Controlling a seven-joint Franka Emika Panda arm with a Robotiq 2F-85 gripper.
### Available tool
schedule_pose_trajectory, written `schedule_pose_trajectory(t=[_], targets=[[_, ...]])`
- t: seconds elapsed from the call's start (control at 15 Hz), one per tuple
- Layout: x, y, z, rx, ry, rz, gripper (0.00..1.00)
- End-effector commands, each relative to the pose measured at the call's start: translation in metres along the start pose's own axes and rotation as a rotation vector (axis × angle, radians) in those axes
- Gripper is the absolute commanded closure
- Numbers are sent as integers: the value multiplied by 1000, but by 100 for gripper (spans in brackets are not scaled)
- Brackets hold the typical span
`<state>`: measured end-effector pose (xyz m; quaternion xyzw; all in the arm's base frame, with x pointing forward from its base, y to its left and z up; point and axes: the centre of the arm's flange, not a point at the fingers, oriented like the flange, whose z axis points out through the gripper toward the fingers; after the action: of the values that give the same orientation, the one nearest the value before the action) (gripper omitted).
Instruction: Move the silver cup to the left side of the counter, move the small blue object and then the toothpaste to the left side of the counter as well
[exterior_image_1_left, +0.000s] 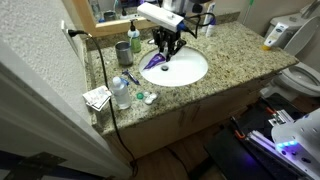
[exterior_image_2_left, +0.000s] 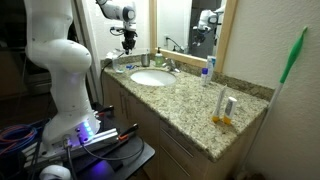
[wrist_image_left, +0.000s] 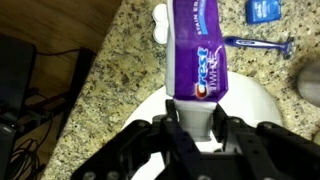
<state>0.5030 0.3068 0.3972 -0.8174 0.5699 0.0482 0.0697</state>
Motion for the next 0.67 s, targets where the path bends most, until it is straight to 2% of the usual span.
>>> schedule_pose_trajectory(t=[0.0, 0.27, 0.4, 0.47, 0.6], targets=[[-14, -14, 13, -35, 27, -24, 89], [-58, -82, 29, 38, 73, 49, 89], [-66, -111, 30, 91, 104, 115, 89], [-54, -59, 27, 61, 94, 70, 64], [-59, -79, 34, 84, 96, 100, 64]])
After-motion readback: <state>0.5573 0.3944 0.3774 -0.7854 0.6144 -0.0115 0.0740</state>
